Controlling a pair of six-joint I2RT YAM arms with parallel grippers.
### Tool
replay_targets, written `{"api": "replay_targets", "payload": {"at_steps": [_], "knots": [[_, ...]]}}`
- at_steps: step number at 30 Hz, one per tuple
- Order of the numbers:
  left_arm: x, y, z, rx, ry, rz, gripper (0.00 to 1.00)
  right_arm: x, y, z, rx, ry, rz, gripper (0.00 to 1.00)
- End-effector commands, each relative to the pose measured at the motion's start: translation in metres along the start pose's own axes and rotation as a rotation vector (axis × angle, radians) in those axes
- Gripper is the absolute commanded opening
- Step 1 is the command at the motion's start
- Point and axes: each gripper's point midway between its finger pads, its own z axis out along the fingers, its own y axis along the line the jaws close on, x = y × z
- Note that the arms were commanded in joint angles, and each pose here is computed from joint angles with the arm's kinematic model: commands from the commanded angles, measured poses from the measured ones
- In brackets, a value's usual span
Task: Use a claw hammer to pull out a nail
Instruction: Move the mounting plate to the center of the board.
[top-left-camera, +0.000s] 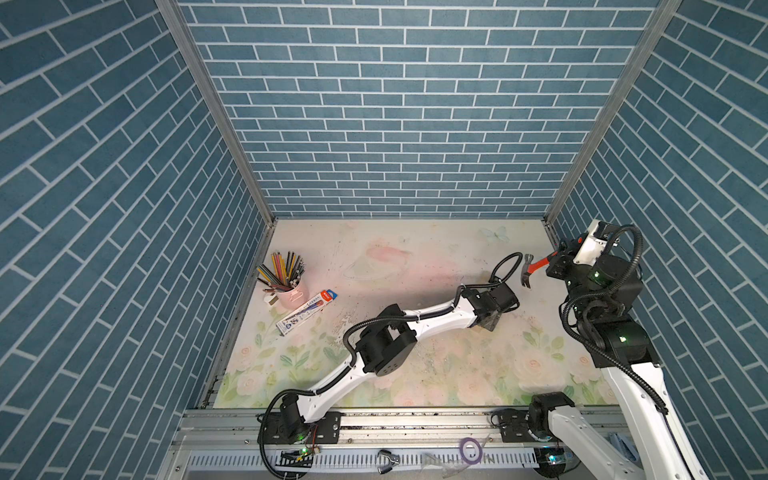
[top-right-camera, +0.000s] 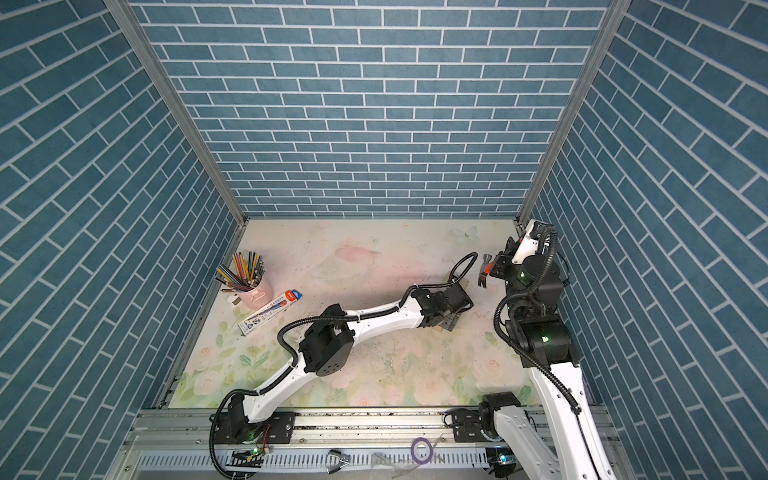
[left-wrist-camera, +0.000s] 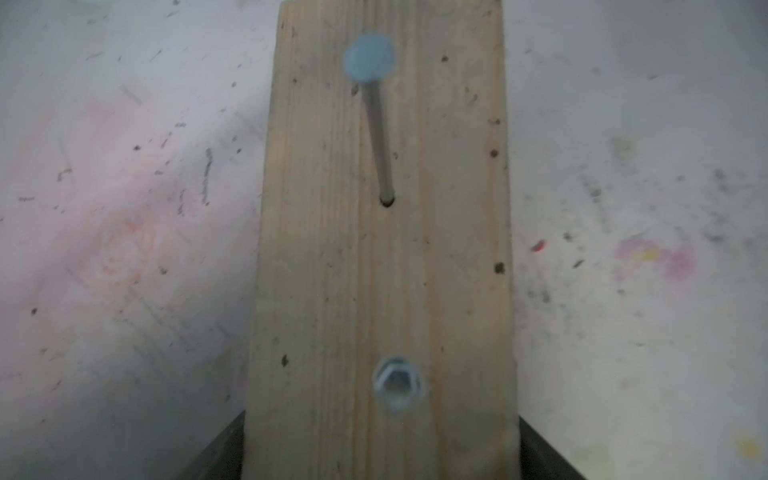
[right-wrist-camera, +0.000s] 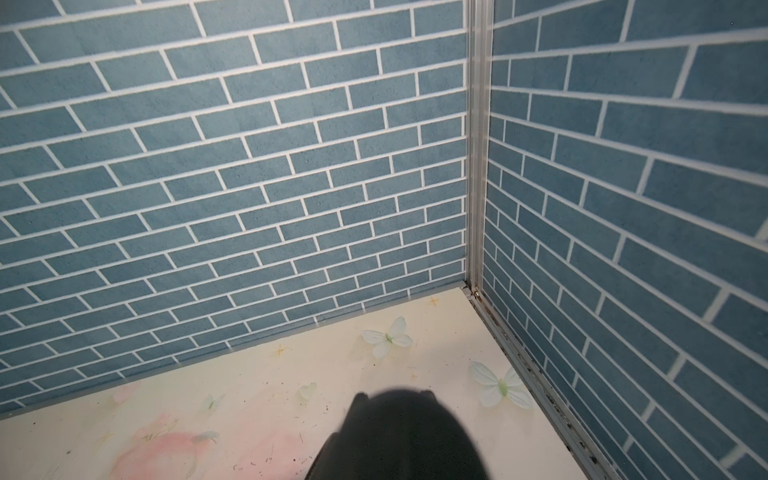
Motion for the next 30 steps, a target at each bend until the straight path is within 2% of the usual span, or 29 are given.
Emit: {"api": "replay_targets", "payload": {"at_steps": [1,7,12,19,23,30], "knots": [[0.020,0.066,0.011,-0.121,0.064,-0.122,0.85,-0.052,0.015,-0.006,-0.078,-0.165,0.062,0.00],[0.045,0.130,0.002,-0.143,0.061,-0.317,0.85,-0.051,0.039,0.020,-0.170,-0.141,0.089,0.00],[0.066,0.163,-0.011,-0.182,0.061,-0.396,0.85,-0.051,0.062,0.042,-0.249,-0.131,0.122,0.00],[0.081,0.167,-0.024,-0.173,0.081,-0.426,0.85,-0.048,0.089,0.062,-0.299,-0.112,0.109,0.00],[0.083,0.158,-0.028,-0.116,0.094,-0.433,0.86,-0.044,0.094,0.068,-0.307,-0.103,0.104,0.00],[0.050,0.136,-0.051,0.028,0.025,-0.441,0.87,-0.037,0.095,0.070,-0.306,-0.087,0.104,0.00]]}}
